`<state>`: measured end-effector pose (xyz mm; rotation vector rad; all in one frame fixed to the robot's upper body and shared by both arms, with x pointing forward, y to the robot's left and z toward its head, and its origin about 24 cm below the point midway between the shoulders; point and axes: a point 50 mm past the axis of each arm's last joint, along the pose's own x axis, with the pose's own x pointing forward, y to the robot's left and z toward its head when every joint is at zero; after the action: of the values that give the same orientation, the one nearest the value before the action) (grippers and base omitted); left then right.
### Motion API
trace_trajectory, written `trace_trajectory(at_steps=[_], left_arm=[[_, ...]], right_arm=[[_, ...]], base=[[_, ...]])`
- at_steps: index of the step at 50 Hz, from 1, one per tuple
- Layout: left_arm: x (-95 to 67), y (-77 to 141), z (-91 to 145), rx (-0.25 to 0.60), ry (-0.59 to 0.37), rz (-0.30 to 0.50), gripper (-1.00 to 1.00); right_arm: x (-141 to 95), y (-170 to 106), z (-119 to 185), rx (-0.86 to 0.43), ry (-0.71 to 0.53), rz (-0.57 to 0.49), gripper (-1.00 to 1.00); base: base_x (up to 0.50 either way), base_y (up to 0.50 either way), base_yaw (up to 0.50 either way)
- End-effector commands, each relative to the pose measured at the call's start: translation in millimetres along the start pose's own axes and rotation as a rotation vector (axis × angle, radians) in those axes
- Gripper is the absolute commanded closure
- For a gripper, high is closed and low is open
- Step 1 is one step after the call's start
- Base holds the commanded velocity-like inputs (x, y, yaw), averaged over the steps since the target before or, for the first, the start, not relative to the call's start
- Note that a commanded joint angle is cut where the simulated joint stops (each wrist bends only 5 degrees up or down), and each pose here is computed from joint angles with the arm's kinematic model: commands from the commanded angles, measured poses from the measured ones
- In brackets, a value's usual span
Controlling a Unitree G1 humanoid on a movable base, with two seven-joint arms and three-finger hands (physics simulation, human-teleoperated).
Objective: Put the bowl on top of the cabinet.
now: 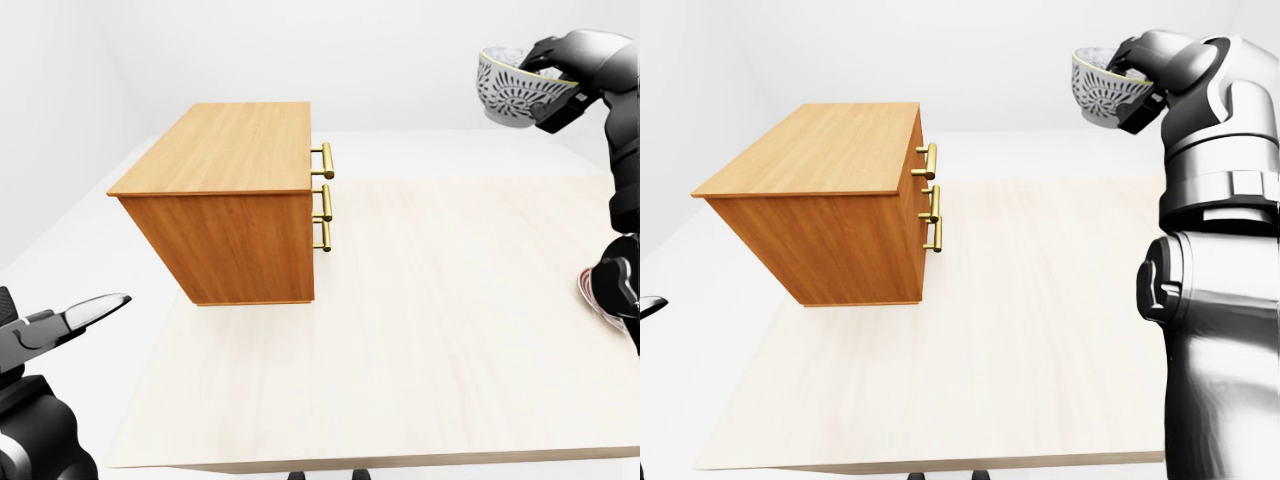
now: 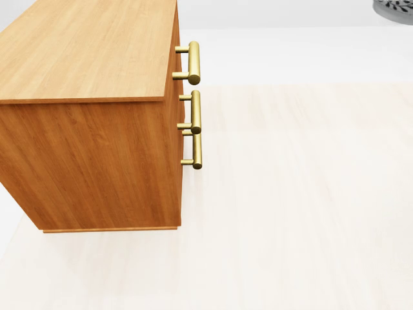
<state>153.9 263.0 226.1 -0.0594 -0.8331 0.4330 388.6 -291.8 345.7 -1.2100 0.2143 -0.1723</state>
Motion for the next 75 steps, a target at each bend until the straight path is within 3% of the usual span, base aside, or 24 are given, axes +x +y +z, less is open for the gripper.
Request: trace_trajectory(at_steps=[1,9,15,30,41,46,75], left_arm=[[0.0,-1,1,-0.004,-0.005,-0.002,-1.00],[-0.7,0,0,-0.005,0.001,-0.001,-1.00],[-1.6,0,-1,-0.007,0.008,-0.003,-1.00],[-1.5,1,3,-0.017,-0.005,0.003,-1.00],[-2.3,1,4,-0.031,-0.008,0.001,-1.00],[-1.7,2,6,-0.037,-0.014,0.005,-1.00],[-1.7,0,5,-0.049,-0.010,0.004,-1.00]], right_arm=[[-37,-61,105,-0.128,-0.181,-0.136,1.00],[-49,-40,172,-0.107,-0.373,-0.108,1.00],[-59,-7,221,-0.066,-0.532,-0.046,1.00],[-74,31,264,-0.042,-0.669,0.026,1.00],[-101,56,304,-0.051,-0.794,0.073,1.00],[-106,67,312,-0.061,-0.818,0.091,1.00],[-86,113,298,-0.078,-0.762,0.188,1.00]], base=[[0.00,0.00,0.00],[0.00,0.00,0.00],[0.00,0.00,0.00],[0.00,0.00,0.00],[0.00,0.00,0.00],[0.00,0.00,0.00],[0.00,0.00,0.00]])
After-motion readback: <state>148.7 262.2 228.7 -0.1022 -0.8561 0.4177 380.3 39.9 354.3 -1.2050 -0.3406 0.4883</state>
